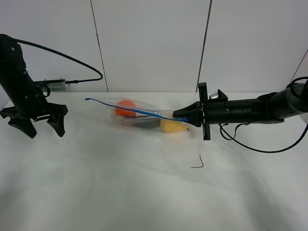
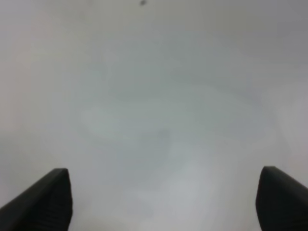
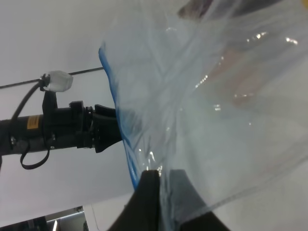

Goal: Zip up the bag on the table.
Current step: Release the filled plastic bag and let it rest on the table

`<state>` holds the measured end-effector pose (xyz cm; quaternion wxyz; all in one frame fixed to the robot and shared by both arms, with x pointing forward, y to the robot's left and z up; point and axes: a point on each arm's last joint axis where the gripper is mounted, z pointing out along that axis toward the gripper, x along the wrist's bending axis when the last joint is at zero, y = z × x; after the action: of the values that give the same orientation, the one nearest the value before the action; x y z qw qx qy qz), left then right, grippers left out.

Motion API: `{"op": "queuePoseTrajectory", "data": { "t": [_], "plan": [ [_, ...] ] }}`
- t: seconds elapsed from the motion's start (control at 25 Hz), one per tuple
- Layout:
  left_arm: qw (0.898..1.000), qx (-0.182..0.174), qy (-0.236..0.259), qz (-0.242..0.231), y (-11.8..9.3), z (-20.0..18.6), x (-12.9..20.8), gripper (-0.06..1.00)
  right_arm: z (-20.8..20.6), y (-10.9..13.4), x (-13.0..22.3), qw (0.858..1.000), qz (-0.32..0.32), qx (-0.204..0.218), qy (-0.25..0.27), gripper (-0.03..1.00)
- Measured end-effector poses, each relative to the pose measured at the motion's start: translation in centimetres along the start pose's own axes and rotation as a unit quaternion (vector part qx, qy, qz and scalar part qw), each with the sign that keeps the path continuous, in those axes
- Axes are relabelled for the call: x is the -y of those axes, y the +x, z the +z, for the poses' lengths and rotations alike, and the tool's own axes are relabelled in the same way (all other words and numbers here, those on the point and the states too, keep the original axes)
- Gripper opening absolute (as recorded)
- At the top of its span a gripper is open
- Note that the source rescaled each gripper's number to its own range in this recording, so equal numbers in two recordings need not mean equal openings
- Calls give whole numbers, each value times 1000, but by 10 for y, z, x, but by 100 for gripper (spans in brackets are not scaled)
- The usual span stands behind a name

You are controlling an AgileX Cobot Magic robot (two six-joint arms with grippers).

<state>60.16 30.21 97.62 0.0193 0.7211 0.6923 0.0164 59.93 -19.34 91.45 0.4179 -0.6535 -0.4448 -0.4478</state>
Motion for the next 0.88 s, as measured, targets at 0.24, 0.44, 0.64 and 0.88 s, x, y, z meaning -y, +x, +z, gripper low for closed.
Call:
{"op": "queuePoseTrajectory", "data": {
  "t": [0.24, 0.44, 0.64, 0.88],
  "plan": [
    [1000, -2, 16, -8, 6, 0, 3, 100, 0, -1, 1, 1000, -2, 4, 3, 0],
    [999, -1, 38, -21, 13, 0, 8, 100, 0, -1, 1, 1000, -2, 4, 4, 0],
    [999, -1, 44, -25, 12, -12, 18, 100, 0, -1, 1, 1000, -2, 4, 4, 0],
    [1000, -6, 2, -28, 9, -51, 60, 100, 0, -1, 1, 1000, -2, 4, 4, 0]
  ]
}}
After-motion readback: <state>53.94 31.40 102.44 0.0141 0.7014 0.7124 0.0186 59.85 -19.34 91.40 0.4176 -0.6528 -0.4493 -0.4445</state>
